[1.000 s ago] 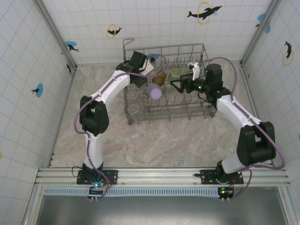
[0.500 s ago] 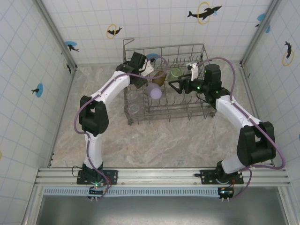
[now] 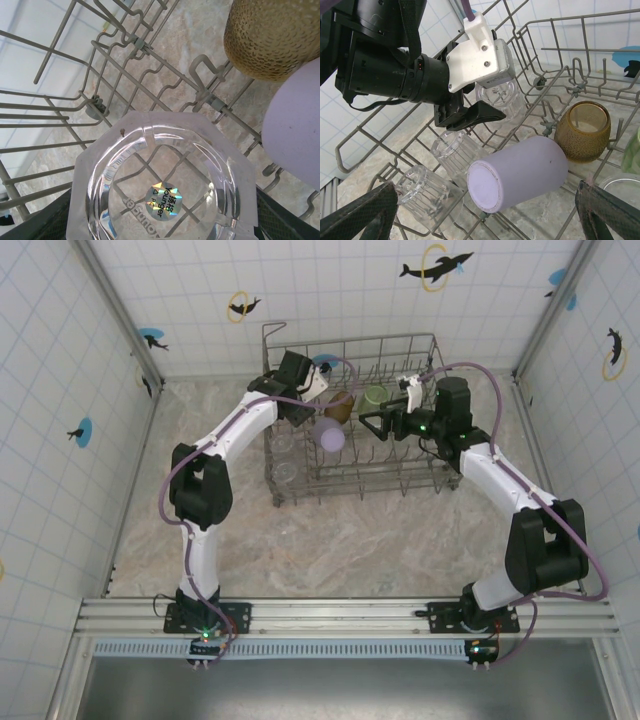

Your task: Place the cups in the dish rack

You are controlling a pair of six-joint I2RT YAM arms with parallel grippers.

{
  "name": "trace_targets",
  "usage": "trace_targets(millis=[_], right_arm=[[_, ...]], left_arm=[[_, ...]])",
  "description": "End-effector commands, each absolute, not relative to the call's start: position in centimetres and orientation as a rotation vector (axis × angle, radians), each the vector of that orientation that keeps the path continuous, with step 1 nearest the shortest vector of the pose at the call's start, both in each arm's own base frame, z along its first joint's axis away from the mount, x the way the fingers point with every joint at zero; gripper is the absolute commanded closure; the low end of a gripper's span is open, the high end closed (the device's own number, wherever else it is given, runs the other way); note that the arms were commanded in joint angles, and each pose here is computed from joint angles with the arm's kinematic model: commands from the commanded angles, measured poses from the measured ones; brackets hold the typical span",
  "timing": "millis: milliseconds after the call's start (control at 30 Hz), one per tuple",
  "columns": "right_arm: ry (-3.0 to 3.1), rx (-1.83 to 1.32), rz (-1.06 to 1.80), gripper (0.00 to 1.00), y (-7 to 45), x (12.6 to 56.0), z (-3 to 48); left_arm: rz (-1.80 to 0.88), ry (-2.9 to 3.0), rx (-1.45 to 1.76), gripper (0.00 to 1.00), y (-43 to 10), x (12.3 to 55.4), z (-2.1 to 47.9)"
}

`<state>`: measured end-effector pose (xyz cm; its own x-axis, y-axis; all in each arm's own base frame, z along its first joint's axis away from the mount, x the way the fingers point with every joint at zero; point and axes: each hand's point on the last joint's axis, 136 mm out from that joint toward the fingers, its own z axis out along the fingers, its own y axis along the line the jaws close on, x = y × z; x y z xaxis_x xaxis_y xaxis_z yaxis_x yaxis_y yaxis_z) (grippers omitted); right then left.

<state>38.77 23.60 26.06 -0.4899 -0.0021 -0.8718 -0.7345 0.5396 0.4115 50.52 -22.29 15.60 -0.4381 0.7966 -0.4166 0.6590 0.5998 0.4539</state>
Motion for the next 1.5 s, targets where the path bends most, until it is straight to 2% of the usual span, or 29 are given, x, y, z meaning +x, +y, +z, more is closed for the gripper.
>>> trace_targets(millis=[0, 233, 333, 367, 400, 433, 533, 600, 667, 700, 1100, 1467], right_arm=[[1.834, -0.622, 1.028, 0.06, 24.1, 38.7, 28.0], [1.828, -0.622, 1.027, 0.05, 24.1, 38.8, 28.4], [1.832, -0.618, 1.026, 0.05, 24.1, 38.9, 28.5], [1.834, -0.617, 1.026, 0.05, 24.1, 38.9, 28.4], [1.835, -0.617, 1.027, 0.05, 24.1, 38.9, 28.4], [1.834, -0.617, 1.027, 0.05, 24.1, 38.9, 28.4], [1.835, -0.617, 1.029, 0.06, 24.1, 38.9, 28.5], [1.835, -0.615, 1.027, 0.05, 24.1, 39.0, 28.6], [1.833, -0.616, 1.028, 0.05, 24.1, 38.9, 28.7], [1.832, -0.617, 1.028, 0.05, 24.1, 38.9, 28.7], [1.826, -0.615, 1.037, 0.05, 24.2, 38.9, 29.0], [1.824, -0.589, 1.005, 0.01, 23.6, 39.4, 29.6]], left_arm=[[0.286, 2.41, 1.083, 0.72, -19.2, 49.8, 10.9], [0.238, 2.339, 1.031, 0.56, -20.0, 50.5, 13.6], [0.249, 2.328, 1.029, 0.52, -19.9, 50.5, 13.9], [0.258, 2.329, 1.031, 0.47, -19.8, 50.5, 13.8], [0.265, 2.33, 1.031, 0.32, -19.7, 50.6, 13.8], [0.266, 2.332, 1.035, 0.28, -19.7, 50.5, 13.7], [0.262, 2.326, 1.029, 0.29, -19.7, 50.6, 14.0], [0.238, 2.315, 1.024, 0.26, -20.0, 50.5, 14.4], [0.218, 2.293, 1.01, 0.08, -20.3, 50.6, 15.3], [0.211, 2.283, 1.003, 0.03, -20.4, 50.6, 15.6], [0.162, 2.16, 0.896, 0.02, -21.0, 51.2, 20.7], [-0.209, 1.871, 0.714, 0.02, -24.4, 49.1, 35.2]])
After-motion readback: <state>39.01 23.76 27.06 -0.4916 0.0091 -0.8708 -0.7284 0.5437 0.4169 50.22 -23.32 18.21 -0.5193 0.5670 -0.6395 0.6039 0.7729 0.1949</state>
